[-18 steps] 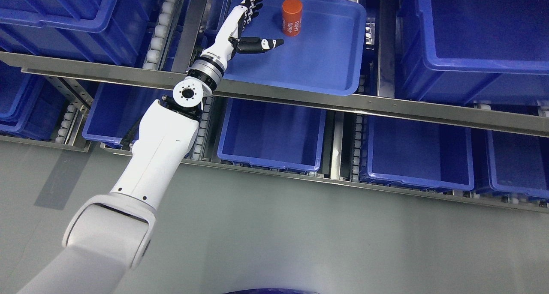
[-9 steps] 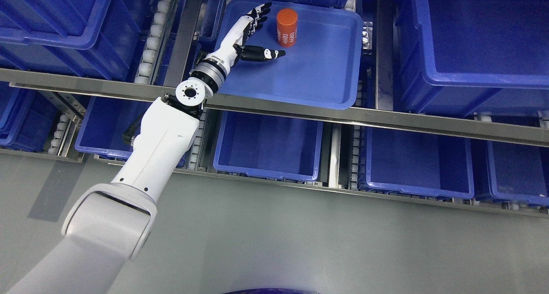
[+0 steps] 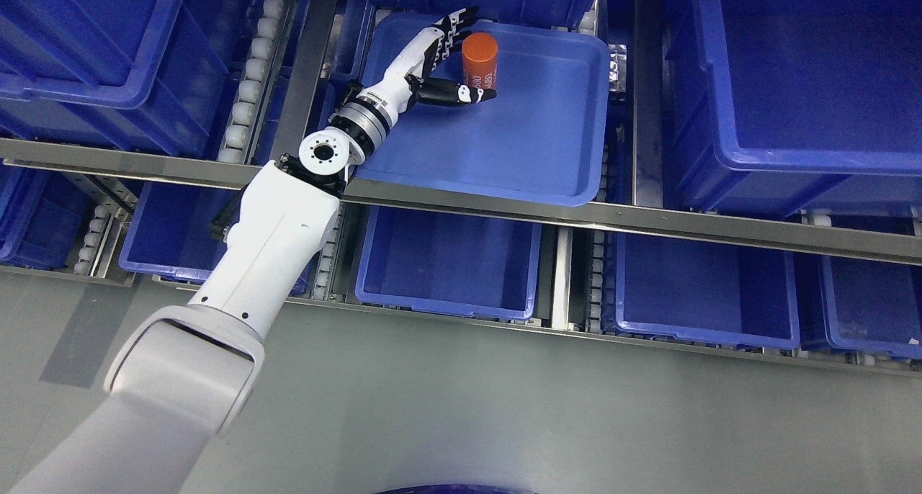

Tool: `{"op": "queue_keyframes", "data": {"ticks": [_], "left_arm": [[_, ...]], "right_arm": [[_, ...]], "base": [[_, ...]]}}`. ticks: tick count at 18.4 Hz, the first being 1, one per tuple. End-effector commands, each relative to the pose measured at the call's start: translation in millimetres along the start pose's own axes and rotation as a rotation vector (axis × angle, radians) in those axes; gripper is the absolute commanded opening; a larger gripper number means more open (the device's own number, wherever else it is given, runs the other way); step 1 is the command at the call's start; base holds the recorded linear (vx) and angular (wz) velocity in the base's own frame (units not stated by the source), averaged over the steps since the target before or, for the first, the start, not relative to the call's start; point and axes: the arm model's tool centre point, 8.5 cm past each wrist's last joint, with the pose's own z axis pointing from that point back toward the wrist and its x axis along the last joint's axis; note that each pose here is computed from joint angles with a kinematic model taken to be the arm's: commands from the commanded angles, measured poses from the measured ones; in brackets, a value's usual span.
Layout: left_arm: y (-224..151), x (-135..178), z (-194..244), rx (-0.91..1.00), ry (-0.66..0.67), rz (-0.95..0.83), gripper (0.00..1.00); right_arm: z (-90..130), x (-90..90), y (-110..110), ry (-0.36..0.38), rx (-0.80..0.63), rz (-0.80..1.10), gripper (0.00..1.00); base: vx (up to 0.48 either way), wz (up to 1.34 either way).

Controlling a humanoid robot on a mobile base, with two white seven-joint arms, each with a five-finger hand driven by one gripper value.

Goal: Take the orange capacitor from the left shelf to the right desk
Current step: 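Reach the left hand into the blue bin toward the orange capacitor, then close the left hand fingers around the orange capacitor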

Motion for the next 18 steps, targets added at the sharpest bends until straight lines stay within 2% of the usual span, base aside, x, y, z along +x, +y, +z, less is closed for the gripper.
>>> {"op": "queue_keyframes", "data": {"ticks": [1,4,9,15,18], "left_arm": [[-4.3,4.9,0.2,-0.03,-0.02,0.011,0.95],[-4.2,4.2,0.3,-0.029,-0.017,0.012,0.92],[-6.1,-0.7,0.7,-0.036,0.007,0.004,0.81],[-2.1,-13.8,5.2,-0.017,0.044,0.02,0.63],[1.8,-14.3,6.1,-0.002,0.042,0.03,0.49]], "right_arm": [[0.3,12.7,-11.3,-0.035,-0.017,-0.005,1.0],[0.3,12.7,-11.3,-0.035,-0.017,-0.005,1.0],[0.3,12.5,-11.3,-0.034,-0.017,-0.005,1.0],[0.3,12.7,-11.3,-0.035,-0.017,-0.005,1.0],[0.3,12.7,-11.3,-0.035,-0.017,-0.005,1.0]], "base": [[0.0,0.0],[0.0,0.0],[0.0,0.0],[0.0,0.0],[0.0,0.0]]}}
